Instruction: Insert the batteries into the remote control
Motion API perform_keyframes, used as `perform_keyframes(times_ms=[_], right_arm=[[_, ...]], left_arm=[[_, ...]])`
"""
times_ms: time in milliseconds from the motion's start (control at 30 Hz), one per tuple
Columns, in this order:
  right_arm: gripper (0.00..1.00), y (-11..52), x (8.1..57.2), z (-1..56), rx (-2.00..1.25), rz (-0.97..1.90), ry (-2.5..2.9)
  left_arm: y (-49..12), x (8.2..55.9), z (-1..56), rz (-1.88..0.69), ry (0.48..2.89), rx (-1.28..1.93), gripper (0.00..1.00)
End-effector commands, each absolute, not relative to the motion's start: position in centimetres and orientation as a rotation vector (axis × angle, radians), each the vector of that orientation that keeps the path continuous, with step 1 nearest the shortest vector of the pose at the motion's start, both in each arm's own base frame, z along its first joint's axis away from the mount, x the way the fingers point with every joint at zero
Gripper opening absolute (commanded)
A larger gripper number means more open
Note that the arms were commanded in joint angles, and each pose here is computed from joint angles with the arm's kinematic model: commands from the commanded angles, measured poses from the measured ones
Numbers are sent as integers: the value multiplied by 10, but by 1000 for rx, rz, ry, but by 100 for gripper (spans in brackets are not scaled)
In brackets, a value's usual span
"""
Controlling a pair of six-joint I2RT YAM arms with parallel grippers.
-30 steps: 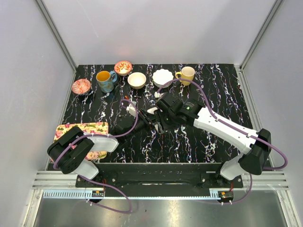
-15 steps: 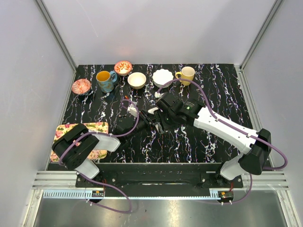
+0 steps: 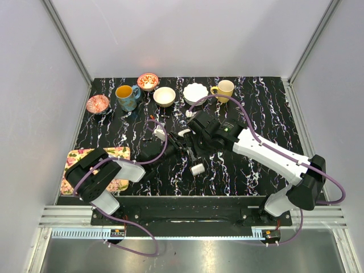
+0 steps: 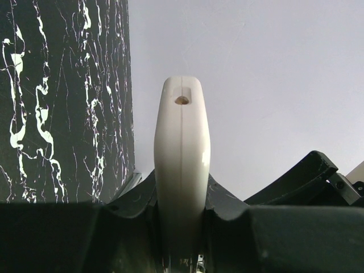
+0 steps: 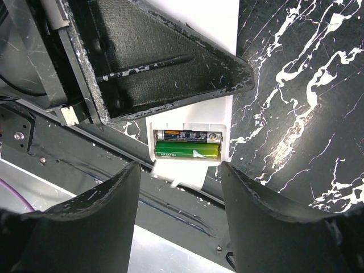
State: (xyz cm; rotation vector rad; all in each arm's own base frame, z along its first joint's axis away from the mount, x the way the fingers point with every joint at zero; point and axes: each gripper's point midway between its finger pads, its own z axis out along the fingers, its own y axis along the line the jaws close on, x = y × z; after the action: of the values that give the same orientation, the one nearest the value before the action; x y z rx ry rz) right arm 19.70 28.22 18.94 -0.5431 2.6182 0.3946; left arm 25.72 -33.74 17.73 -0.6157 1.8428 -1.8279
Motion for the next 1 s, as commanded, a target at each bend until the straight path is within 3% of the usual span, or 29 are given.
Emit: perform_keyframes(times_ms=[0, 233, 500, 733, 967], right_arm=[[64, 292, 197, 196, -544, 453, 2613], [65, 292, 202, 201, -525, 438, 2589], [67, 268, 212, 249, -418, 434, 2417], [66, 244, 200, 178, -263, 450, 2416], [67, 244, 191, 119, -175, 508, 2452]], left_arm=[[-335, 249, 242, -2041, 1595, -542, 0], [-333, 250, 239, -2029, 1593, -550, 0], [-312, 271, 217, -1890, 1625, -579, 0], [-288, 269, 185, -1676, 1767, -532, 0], [-260, 245, 197, -1607, 1668, -443, 2]])
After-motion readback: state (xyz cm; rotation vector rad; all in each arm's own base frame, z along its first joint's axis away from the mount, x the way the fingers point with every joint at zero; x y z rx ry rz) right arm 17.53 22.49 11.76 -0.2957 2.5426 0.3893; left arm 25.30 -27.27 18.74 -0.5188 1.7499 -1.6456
